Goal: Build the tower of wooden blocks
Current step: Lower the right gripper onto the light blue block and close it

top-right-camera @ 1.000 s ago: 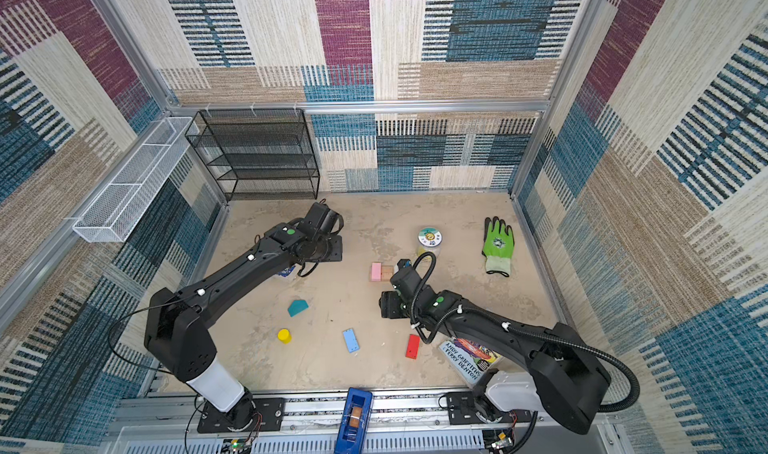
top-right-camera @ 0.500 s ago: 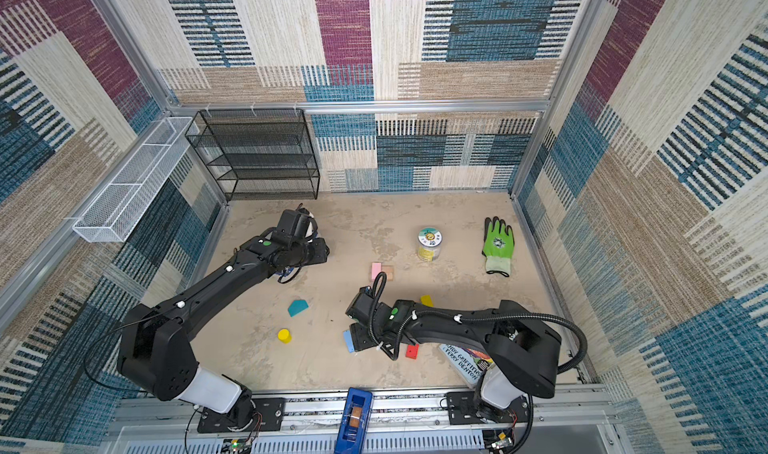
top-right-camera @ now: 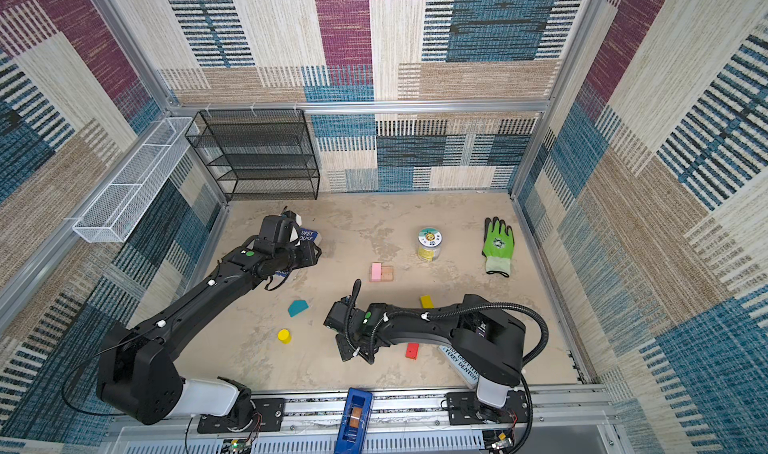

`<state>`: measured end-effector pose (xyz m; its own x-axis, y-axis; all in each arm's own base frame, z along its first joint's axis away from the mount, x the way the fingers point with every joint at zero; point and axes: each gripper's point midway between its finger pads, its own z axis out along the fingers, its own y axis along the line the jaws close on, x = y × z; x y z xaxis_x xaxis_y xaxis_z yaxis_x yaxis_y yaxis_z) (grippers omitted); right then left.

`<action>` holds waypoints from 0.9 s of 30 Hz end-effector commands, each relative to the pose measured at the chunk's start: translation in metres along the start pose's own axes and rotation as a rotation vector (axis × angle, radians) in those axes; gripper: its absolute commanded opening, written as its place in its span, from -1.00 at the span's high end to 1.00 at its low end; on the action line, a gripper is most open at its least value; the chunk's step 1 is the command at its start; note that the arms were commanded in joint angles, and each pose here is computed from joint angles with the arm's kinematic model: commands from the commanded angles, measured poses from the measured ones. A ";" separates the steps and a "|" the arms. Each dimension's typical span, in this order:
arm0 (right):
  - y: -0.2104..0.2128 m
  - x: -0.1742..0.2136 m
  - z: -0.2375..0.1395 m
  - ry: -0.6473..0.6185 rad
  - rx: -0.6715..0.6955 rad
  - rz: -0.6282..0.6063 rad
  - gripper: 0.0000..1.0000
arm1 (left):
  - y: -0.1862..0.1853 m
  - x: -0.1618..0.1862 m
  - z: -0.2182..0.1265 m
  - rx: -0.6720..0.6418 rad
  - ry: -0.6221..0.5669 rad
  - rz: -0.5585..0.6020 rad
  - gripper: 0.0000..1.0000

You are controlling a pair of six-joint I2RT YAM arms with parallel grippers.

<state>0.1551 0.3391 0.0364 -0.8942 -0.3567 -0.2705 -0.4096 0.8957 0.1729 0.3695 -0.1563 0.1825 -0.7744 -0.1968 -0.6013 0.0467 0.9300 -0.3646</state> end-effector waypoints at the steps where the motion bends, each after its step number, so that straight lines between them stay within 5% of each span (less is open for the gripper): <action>1: -0.001 -0.003 0.002 -0.003 0.030 -0.011 -0.38 | 0.001 -0.005 -0.005 0.007 -0.027 -0.007 0.12; 21: 0.005 0.001 0.017 0.034 0.086 -0.044 0.28 | 0.008 -0.004 -0.006 0.023 -0.032 -0.050 0.14; 27: 0.005 0.000 0.016 0.029 0.092 -0.030 0.72 | 0.006 -0.004 -0.005 0.034 -0.029 -0.057 0.14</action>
<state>0.1545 0.3493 0.0232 -0.8815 -0.4031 -0.2459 -0.4346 0.8962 0.0889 0.3669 -0.1454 0.1836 -0.7635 -0.2423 -0.5987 0.0226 0.9164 -0.3996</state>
